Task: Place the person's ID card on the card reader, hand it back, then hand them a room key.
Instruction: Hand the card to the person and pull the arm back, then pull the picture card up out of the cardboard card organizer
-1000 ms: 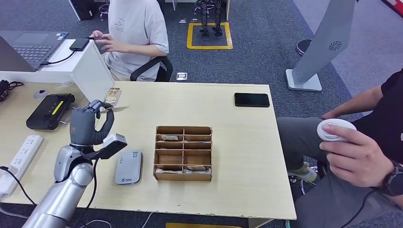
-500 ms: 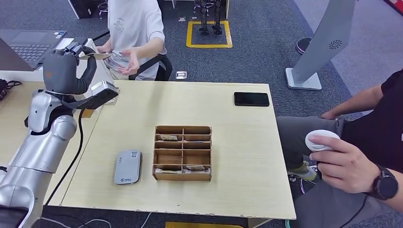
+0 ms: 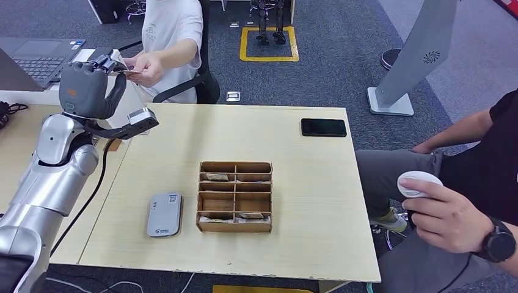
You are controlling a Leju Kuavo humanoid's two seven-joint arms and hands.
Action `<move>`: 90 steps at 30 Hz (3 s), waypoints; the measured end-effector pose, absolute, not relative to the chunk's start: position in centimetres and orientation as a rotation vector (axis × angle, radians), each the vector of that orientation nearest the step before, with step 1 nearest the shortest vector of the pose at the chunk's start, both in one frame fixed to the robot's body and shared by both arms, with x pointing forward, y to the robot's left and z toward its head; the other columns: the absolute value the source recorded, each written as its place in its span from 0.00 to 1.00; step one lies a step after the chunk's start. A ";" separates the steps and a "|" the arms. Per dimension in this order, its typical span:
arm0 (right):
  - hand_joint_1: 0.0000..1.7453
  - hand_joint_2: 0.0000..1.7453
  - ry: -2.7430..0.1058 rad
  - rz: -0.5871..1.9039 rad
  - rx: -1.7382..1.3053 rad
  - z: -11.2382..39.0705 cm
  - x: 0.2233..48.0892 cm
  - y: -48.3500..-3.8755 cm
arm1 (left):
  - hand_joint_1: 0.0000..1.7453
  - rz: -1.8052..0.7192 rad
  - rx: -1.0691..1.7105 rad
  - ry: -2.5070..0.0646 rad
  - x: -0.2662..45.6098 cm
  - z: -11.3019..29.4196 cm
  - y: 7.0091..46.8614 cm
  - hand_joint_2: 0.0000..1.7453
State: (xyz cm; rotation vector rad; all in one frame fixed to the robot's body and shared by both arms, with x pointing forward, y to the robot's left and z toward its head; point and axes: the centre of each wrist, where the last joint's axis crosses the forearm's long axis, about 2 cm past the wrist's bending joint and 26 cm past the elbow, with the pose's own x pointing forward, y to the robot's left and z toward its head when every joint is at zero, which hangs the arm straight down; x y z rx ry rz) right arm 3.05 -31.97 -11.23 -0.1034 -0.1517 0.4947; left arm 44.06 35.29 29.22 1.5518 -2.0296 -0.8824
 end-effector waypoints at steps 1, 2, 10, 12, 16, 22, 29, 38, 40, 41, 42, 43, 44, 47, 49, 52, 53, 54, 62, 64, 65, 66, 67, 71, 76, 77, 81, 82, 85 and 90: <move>0.00 0.00 -0.152 0.497 -0.103 -11.2 3.1 -32.0 | 1.00 -0.895 1.551 -2.025 44.1 29.0 35.3 1.00; 0.00 0.00 -0.152 0.499 -0.103 -11.2 3.1 -32.0 | 1.00 -0.906 1.549 -2.022 44.1 28.9 35.4 1.00; 0.00 0.00 -0.152 0.506 -0.101 -11.2 3.1 -32.0 | 0.25 -0.936 1.527 -2.003 44.1 28.2 35.5 1.00; 0.00 0.00 -0.153 0.508 -0.101 -11.2 3.1 -31.9 | 0.00 -0.937 1.492 -2.007 44.2 28.1 35.5 1.00; 0.00 0.00 -0.154 0.507 -0.101 -11.2 3.2 -31.9 | 0.00 -0.931 1.392 -1.995 44.1 27.7 35.5 1.00; 0.00 0.00 -0.152 0.502 -0.100 -11.2 3.0 -31.9 | 0.00 -0.928 1.334 -1.984 43.9 27.2 35.4 1.00; 0.00 0.00 -0.152 0.502 -0.100 -11.2 3.0 -31.9 | 0.00 -0.929 1.331 -1.984 43.9 27.1 35.4 1.00; 0.00 0.00 -0.152 0.502 -0.100 -11.2 3.0 -31.9 | 0.00 -0.930 1.330 -1.983 43.9 27.1 35.4 1.00; 0.00 0.00 -0.152 0.502 -0.100 -11.2 3.0 -31.9 | 0.00 -0.930 1.329 -1.983 43.9 27.1 35.4 0.75; 0.00 0.00 -0.152 0.502 -0.100 -11.2 3.0 -31.9 | 0.00 -0.930 1.329 -1.983 43.9 27.1 35.4 0.75; 0.00 0.00 -0.151 0.502 -0.100 -11.2 3.0 -31.9 | 0.00 -0.927 1.326 -1.984 43.9 27.1 35.4 0.75; 0.00 0.00 -0.151 0.502 -0.100 -11.2 3.0 -31.9 | 0.00 -0.920 1.321 -1.986 43.8 27.1 35.3 1.00; 0.00 0.00 -0.151 0.502 -0.100 -11.2 3.0 -31.9 | 0.00 -0.911 1.312 -1.991 43.8 27.1 35.3 1.00; 0.00 0.00 -0.150 0.499 -0.100 -11.2 2.9 -31.9 | 0.00 -0.889 1.258 -2.015 43.3 26.8 35.3 1.00; 0.00 0.00 -0.148 0.495 -0.099 -11.3 2.8 -31.9 | 0.00 -0.884 1.214 -2.027 42.7 26.4 35.4 1.00; 0.00 0.00 -0.146 0.489 -0.099 -11.3 2.6 -31.9 | 0.00 -0.890 1.175 -2.036 41.7 25.6 35.6 1.00; 0.00 0.00 -0.145 0.485 -0.099 -11.3 2.6 -31.9 | 0.00 -0.898 1.150 -2.044 41.3 25.2 35.7 1.00; 0.00 0.00 -0.144 0.477 -0.099 -11.3 2.5 -31.9 | 0.00 -0.917 1.101 -2.054 40.7 24.6 35.7 1.00; 0.00 0.00 -0.102 0.381 -0.042 -11.2 0.4 -31.3 | 0.00 -1.327 0.501 -2.039 24.9 10.5 30.3 1.00; 0.00 0.00 -0.106 0.373 -0.048 -11.1 0.3 -31.3 | 0.00 -1.306 0.456 -2.052 23.2 10.2 29.8 1.00; 0.00 0.00 -0.110 0.370 -0.053 -11.0 0.4 -31.4 | 0.00 -1.308 0.437 -2.050 22.8 10.2 29.8 1.00; 0.00 0.00 -0.112 0.369 -0.059 -11.0 0.5 -31.4 | 0.00 -1.315 0.422 -2.048 22.6 10.3 29.8 1.00; 0.00 0.00 -0.114 0.368 -0.061 -11.0 0.6 -31.4 | 0.00 -1.321 0.413 -2.045 22.4 10.3 29.8 1.00; 0.00 0.00 -0.115 0.368 -0.064 -11.0 0.6 -31.4 | 0.00 -1.324 0.409 -2.045 22.4 10.4 29.8 1.00; 0.00 0.00 -0.116 0.365 -0.073 -10.9 0.6 -31.5 | 0.00 -1.339 0.381 -2.051 21.8 10.5 29.7 1.00; 0.00 0.00 -0.117 0.363 -0.078 -10.8 0.5 -31.6 | 0.00 -1.343 0.362 -2.058 21.4 10.6 29.6 1.00; 0.00 0.00 -0.128 0.356 -0.089 -10.4 0.4 -31.9 | 0.00 -1.348 0.322 -2.072 20.6 10.7 29.5 1.00; 0.00 0.00 -0.128 0.354 -0.091 -10.4 0.4 -31.9 | 0.00 -1.349 0.322 -2.072 20.6 10.7 29.5 1.00; 0.00 0.00 -0.129 0.348 -0.098 -10.3 0.4 -32.0 | 0.00 -1.350 0.324 -2.070 20.6 10.7 29.5 1.00; 0.00 0.00 -0.130 0.342 -0.104 -10.3 0.4 -32.0 | 0.00 -1.375 0.405 -2.057 20.6 10.8 29.3 1.00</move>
